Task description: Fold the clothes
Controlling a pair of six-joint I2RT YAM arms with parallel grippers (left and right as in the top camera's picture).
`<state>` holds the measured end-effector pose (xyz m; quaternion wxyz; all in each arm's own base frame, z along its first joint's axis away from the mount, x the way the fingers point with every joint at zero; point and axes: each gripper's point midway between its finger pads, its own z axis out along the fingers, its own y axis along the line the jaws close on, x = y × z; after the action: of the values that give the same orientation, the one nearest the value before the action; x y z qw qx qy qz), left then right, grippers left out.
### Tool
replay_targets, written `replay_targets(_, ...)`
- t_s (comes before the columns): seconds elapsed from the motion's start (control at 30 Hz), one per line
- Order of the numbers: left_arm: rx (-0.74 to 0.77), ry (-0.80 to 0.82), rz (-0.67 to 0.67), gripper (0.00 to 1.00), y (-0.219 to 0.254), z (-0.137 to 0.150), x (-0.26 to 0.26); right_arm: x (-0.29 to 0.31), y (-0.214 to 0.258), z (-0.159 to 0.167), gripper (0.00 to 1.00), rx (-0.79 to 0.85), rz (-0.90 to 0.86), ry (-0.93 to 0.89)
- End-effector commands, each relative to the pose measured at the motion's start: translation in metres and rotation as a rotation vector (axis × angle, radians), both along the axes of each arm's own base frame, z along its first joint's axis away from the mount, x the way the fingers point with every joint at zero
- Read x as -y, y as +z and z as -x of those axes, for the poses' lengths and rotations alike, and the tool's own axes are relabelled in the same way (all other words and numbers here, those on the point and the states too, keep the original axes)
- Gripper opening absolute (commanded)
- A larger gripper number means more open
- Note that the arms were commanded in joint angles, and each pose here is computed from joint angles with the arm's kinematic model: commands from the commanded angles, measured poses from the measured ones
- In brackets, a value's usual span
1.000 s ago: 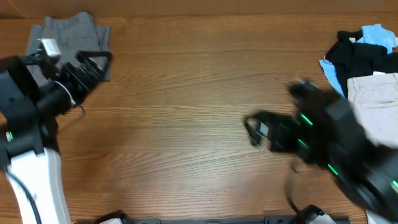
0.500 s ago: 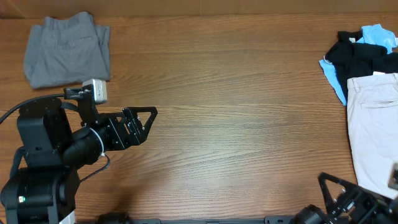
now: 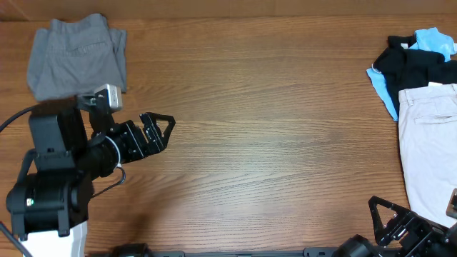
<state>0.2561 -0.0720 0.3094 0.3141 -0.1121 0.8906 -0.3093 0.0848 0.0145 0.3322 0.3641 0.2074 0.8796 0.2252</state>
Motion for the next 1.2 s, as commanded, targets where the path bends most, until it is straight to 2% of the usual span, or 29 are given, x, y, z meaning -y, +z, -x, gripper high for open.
replay_targets(0.0,-0.013,-0.014,-0.024,1.00,-0.006,-0.005,-0.001,0.002,0.000,-0.003,1.00,0.002,0.008,-0.017)
replay_targets(0.83,-0.256,-0.017,-0.008,1.00,-0.069,-0.044,-0.003,0.003,0.000,-0.003,1.00,0.003,0.008,-0.027)
replay_targets(1.0,-0.319,0.093,-0.166,1.00,-0.096,-0.054,-0.034,0.014,0.000,-0.004,1.00,0.003,0.008,-0.160)
replay_targets(1.17,-0.366,0.096,-0.172,1.00,-0.110,-0.060,-0.036,0.031,0.002,0.003,1.00,0.027,-0.004,-0.327)
